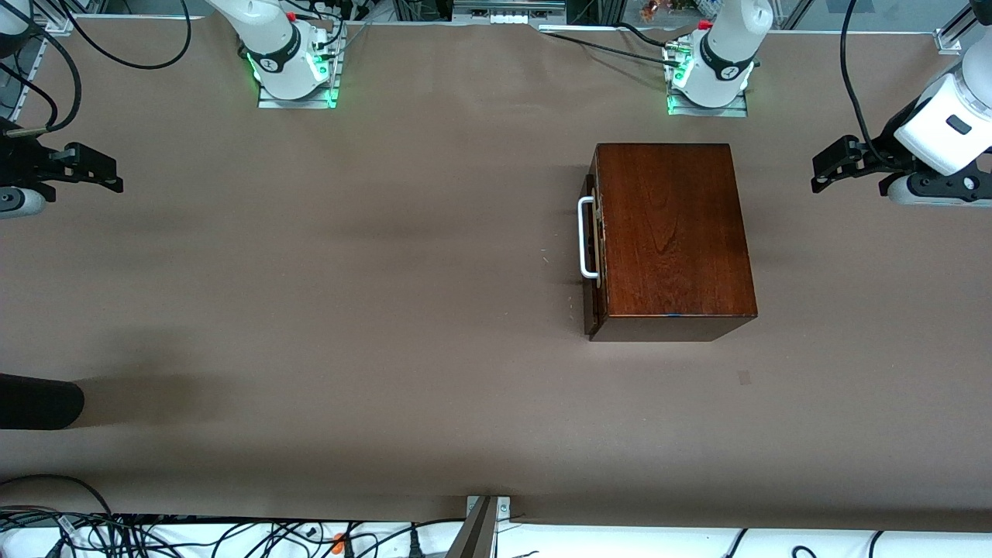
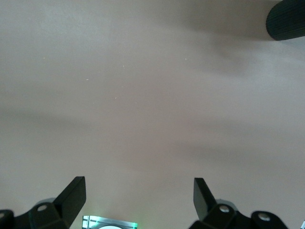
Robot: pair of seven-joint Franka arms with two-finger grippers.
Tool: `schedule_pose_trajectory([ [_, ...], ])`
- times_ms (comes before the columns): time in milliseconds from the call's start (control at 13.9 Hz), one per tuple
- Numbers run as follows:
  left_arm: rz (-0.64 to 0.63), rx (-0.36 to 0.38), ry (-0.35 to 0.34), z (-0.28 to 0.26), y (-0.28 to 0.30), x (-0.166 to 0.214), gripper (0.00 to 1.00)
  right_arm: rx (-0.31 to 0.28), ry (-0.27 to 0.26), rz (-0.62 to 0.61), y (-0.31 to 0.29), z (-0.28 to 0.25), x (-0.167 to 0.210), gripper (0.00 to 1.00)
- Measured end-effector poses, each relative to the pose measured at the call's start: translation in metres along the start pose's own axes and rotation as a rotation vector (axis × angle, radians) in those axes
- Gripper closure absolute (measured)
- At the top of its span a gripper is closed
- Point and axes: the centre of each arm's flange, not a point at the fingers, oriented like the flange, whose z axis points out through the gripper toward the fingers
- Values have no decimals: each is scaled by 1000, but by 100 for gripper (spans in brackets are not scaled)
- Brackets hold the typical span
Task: Open drawer, take yellow block, close drawer
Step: 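Move the left gripper from rest toward the wooden box, then lower the left gripper to the white drawer handle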
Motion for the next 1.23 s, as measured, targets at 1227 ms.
schedule_pose_trajectory([
  [1227, -31, 14, 1, 3, 107, -14, 0, 0, 0, 0, 0, 0, 0, 0],
])
